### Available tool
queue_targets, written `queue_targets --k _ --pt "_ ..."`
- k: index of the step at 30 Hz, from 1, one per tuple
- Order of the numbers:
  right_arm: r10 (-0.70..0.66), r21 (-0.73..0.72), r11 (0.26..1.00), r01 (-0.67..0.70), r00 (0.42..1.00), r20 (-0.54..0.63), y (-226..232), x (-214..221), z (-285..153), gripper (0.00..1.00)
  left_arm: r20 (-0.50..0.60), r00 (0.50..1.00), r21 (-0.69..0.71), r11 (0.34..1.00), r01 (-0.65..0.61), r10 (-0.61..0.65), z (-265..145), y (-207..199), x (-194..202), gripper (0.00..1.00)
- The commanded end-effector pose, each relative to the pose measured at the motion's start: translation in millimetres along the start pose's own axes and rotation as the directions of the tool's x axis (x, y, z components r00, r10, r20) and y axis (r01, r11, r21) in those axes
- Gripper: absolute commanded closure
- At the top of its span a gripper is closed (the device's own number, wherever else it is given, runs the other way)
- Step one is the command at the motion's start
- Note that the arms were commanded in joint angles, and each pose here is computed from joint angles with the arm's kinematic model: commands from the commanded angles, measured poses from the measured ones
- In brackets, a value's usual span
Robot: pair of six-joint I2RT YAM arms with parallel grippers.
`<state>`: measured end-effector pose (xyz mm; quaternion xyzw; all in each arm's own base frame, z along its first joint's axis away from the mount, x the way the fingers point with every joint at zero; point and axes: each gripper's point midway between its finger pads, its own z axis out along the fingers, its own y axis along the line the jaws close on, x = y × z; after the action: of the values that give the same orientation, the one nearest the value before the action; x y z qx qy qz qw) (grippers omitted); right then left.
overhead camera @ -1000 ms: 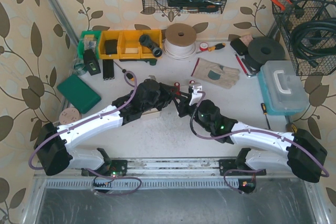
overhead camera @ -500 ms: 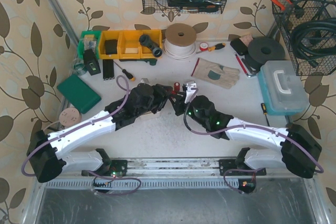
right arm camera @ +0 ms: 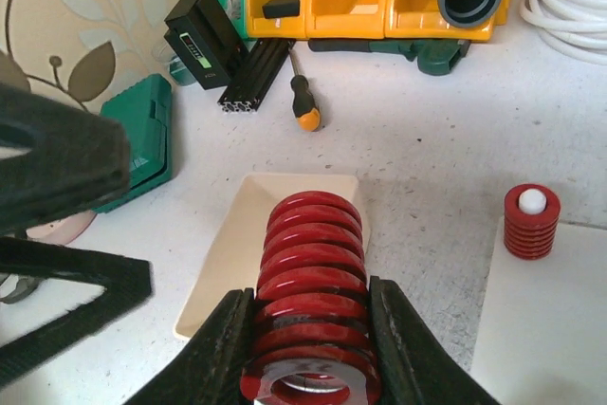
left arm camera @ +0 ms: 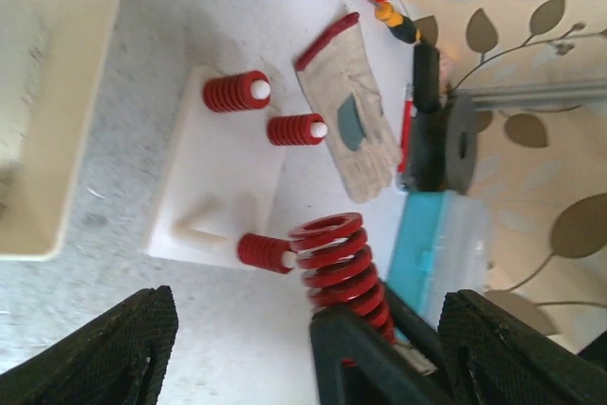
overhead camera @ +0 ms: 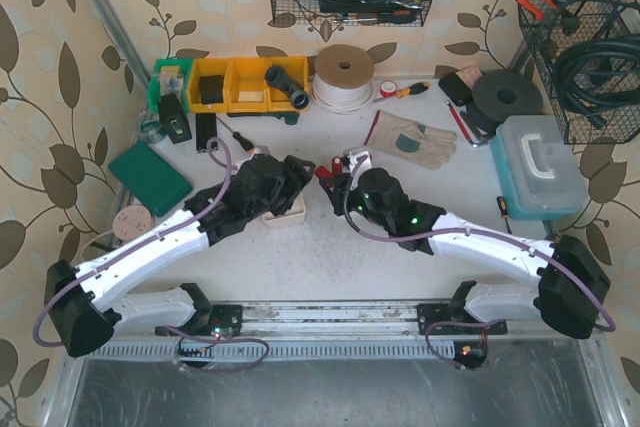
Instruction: Install the large spring
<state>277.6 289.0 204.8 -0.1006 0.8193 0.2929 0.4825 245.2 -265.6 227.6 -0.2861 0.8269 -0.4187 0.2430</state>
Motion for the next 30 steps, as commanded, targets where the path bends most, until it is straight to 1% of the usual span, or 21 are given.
queue_targets --k 1,3,5,8,10,13,17,19,21,23,26,28,30 --pt "-0.039 0.019 0.999 0.041 0.994 -0.099 4.2 -9.6 -11.9 1.0 -0.004 0.97 -0.102 0.965 -0.243 0.244 -27.5 -9.5 -13.4 0.21" --pt "-0.067 0.044 0.996 0.075 0.984 -0.164 1.0 -5.5 -17.5 1.0 -0.009 0.947 -0.155 0.935 -0.319 0.322 -35.2 -0.6 -18.0 0.22" --pt "-0.087 0.071 0.992 0.105 0.97 -0.226 -3.7 -2.4 -23.9 1.0 0.01 0.926 -0.193 0.909 -0.368 0.377 -45.6 11.2 -25.6 0.23" --pt "-0.099 0.102 0.985 0.139 0.94 -0.326 -11.0 2.5 -33.4 1.0 0.07 0.888 -0.203 0.878 -0.433 0.454 -64.6 22.6 -39.1 0.22" --pt "-0.1 0.111 0.981 0.157 0.912 -0.399 -13.9 6.1 -37.5 1.0 0.096 0.854 -0.196 0.85 -0.488 0.512 -76.0 25.7 -44.8 0.23" --pt "-0.091 0.133 0.974 0.185 0.851 -0.517 -19.1 13.7 -42.3 1.0 0.073 0.792 -0.224 0.784 -0.579 0.606 -81.4 35.5 -46.7 0.25" --pt "-0.082 0.144 0.968 0.207 0.8 -0.594 -19.9 17.4 -46.6 1.0 0.009 0.695 -0.273 0.671 -0.69 0.719 -78.2 57.3 -46.0 0.3" --pt "-0.072 0.159 0.963 0.216 0.779 -0.622 -22.3 17.1 -46.6 1.0 -0.003 0.662 -0.287 0.633 -0.719 0.75 -72.6 77.2 -45.1 0.31" --pt "-0.066 0.178 0.955 0.235 0.758 -0.649 -25.5 14.9 -46.7 1.0 0.026 0.65 -0.261 0.633 -0.729 0.76 -68.6 88.4 -43.1 0.31" --pt "-0.065 0.192 0.946 0.26 0.735 -0.675 -29.1 15.7 -45.4 1.0 0.075 0.649 -0.193 0.65 -0.735 0.757 -63.8 90.7 -37.6 0.31" --pt "-0.061 0.21 0.936 0.283 0.717 -0.695 -33.3 16.5 -39.6 1.0 0.106 0.659 -0.104 0.668 -0.737 0.744 -55.4 97.4 -26.6 0.32" --pt "-0.06 0.215 0.933 0.29 0.711 -0.701 -34.4 16.9 -33.8 1.0 0.111 0.67 -0.098 0.679 -0.727 0.734 -51.1 108.7 -24.6 0.35" --pt "-0.058 0.216 0.931 0.294 0.704 -0.708 -35.3 16.3 -28.0 1.0 0.13 0.674 -0.098 0.686 -0.721 0.727 -53.9 112.8 -26.6 0.35"
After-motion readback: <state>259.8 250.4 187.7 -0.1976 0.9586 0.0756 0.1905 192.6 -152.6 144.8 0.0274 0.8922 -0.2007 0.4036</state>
